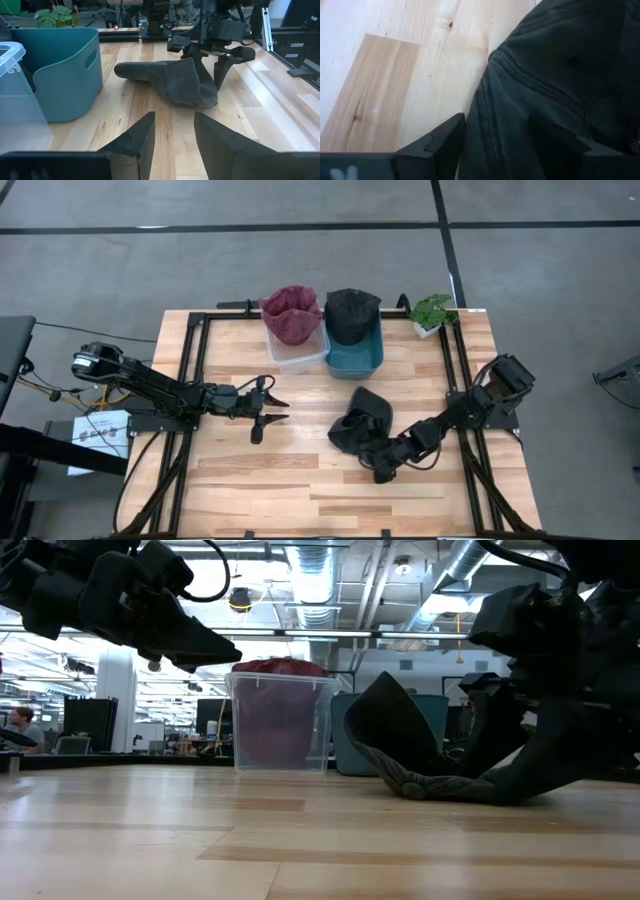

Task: Pick & Place hat
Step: Put the black cap into the blue bin

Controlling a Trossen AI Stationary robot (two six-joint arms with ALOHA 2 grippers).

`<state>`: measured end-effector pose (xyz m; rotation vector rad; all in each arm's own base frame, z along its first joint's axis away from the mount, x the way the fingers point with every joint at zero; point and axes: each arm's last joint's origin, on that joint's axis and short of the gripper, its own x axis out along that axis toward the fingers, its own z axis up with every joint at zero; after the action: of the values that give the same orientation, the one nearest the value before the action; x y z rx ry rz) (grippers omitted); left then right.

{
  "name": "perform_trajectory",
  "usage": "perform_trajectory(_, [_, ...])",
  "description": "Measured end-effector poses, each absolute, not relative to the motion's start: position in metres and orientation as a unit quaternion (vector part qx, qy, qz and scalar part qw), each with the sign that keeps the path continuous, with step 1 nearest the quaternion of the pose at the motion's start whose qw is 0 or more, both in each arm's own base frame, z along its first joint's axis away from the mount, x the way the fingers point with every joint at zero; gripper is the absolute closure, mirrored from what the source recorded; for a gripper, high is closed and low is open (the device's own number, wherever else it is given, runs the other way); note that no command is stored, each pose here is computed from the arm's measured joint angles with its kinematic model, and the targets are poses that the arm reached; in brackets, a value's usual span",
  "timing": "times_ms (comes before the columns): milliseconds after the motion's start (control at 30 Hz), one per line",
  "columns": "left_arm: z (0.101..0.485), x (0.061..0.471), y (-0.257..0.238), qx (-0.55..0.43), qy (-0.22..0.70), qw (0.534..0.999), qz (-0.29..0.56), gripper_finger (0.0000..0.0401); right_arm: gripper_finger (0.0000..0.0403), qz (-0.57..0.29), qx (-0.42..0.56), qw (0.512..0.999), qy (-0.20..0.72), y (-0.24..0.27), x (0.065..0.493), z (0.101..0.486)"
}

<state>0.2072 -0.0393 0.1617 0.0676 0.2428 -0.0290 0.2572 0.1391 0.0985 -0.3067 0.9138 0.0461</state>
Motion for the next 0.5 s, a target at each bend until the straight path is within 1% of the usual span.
perform_trajectory(100, [0.1618, 0.2072, -0.0393, 0.034, 0.121, 0.992, -0.014, 0.0266, 0.0196, 0.020, -0.139, 0.889, 0.436, 0.1396, 0.2579, 0.0980])
perform_trajectory(200, [0.1618, 0.2072, -0.0393, 0.034, 0.120, 0.992, -0.014, 0.0266, 0.0216, 0.022, -0.137, 0.890, 0.434, 0.1399, 0.2582, 0.0982])
perform_trajectory(500, [0.1622, 0.2073, -0.0394, 0.033, 0.118, 0.992, -0.014, 0.0266, 0.0313, 0.030, -0.133, 0.892, 0.432, 0.1406, 0.2584, 0.0983])
